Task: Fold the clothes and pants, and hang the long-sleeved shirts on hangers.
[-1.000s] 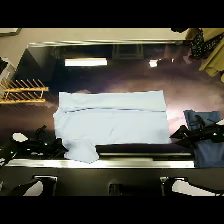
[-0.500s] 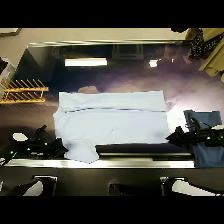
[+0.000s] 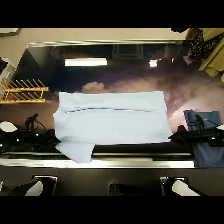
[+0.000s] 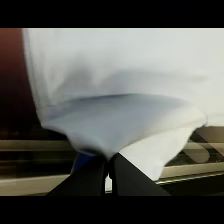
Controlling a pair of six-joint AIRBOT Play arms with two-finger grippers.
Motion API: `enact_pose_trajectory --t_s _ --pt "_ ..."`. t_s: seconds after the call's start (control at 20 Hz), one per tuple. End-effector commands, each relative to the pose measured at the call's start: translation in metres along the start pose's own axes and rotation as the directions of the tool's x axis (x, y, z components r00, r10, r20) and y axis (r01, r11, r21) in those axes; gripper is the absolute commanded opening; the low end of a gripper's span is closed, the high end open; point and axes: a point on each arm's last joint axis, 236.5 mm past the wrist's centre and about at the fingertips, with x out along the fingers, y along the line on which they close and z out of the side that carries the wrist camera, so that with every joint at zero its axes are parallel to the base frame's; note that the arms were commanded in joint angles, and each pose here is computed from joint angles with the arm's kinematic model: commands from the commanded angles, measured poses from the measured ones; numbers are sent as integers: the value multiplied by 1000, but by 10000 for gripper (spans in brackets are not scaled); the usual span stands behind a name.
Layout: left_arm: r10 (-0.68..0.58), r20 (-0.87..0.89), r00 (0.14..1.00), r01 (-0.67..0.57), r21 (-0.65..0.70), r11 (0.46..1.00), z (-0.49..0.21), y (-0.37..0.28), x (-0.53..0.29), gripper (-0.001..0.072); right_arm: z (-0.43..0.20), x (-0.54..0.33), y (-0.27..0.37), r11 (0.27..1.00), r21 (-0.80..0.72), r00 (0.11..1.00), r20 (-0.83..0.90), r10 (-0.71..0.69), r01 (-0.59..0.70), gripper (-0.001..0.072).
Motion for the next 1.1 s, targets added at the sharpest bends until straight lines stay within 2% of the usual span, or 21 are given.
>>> enact_pose_trajectory --t_s 0.0,0.3,0.45,0.6,0.65,1.05 --pt "17 20 1000 -18 20 1000 -17 -11 -30 22 -17 -27 15 999 -18 998 57 -39 40 32" --pt "-3 131 991 -7 78 997 -40 -29 -62 22 -43 -64 45 995 -73 980 191 -59 74 31" --pt "-44 162 986 26 111 994 -22 -41 -64 22 -35 -45 64 966 -221 977 192 -89 131 31" --pt "-46 156 987 25 138 990 12 -53 -62 21 -6 -26 65 908 -283 943 215 -254 309 30" --pt "-47 162 986 22 153 988 27 -59 -62 22 8 -23 70 902 -280 936 228 -269 328 30" --pt "-52 150 987 26 175 984 135 -89 -49 21 97 -23 104 917 -255 932 277 -234 307 31"
